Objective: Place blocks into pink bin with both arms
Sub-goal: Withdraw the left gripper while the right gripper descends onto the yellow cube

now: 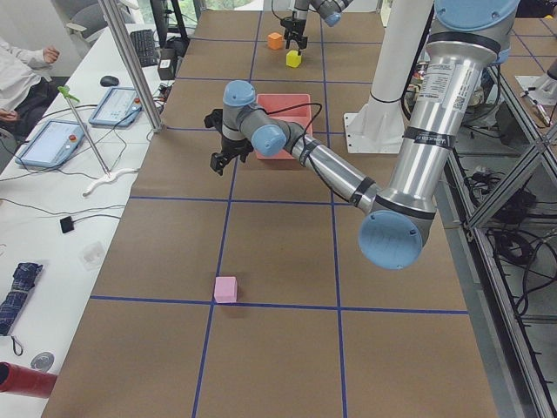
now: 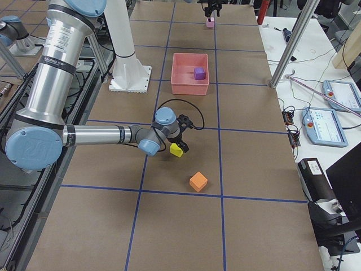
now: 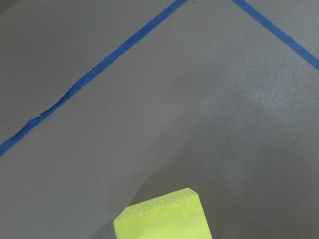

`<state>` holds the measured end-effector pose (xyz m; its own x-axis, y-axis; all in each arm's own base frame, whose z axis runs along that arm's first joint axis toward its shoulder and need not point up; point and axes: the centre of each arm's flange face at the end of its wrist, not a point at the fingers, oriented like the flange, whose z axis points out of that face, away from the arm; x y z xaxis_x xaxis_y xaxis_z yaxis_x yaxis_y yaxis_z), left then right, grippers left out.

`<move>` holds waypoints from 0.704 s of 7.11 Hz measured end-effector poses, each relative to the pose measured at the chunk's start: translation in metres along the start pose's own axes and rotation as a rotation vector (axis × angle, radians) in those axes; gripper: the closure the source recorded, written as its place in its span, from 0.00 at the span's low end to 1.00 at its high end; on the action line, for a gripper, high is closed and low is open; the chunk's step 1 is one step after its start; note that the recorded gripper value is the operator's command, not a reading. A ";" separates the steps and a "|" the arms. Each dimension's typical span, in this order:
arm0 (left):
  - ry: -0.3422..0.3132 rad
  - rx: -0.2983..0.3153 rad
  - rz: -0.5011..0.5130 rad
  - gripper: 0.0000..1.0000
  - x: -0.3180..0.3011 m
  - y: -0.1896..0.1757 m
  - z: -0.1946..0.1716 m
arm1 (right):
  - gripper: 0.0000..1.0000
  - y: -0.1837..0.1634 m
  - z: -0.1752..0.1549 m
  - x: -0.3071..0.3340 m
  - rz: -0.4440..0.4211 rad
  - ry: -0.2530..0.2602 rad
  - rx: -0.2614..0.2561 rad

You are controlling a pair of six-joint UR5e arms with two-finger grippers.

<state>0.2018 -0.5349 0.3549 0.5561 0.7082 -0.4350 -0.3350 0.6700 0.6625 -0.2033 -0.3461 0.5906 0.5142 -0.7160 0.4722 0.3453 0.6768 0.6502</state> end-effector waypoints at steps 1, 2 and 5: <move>0.000 0.000 0.000 0.00 0.000 0.000 0.000 | 0.03 0.001 0.009 -0.002 -0.007 -0.004 -0.014; 0.001 0.000 0.000 0.00 0.001 0.000 0.000 | 0.56 0.003 0.021 -0.004 -0.012 -0.010 -0.031; 0.001 0.000 -0.001 0.00 0.001 0.000 0.000 | 1.00 0.002 0.033 -0.003 -0.012 -0.014 -0.041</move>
<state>0.2025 -0.5345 0.3546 0.5558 0.7077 -0.4363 -0.3344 0.6708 0.6620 -0.2299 -0.3488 0.6101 0.4991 -0.7259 0.4732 0.3835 0.6748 0.6305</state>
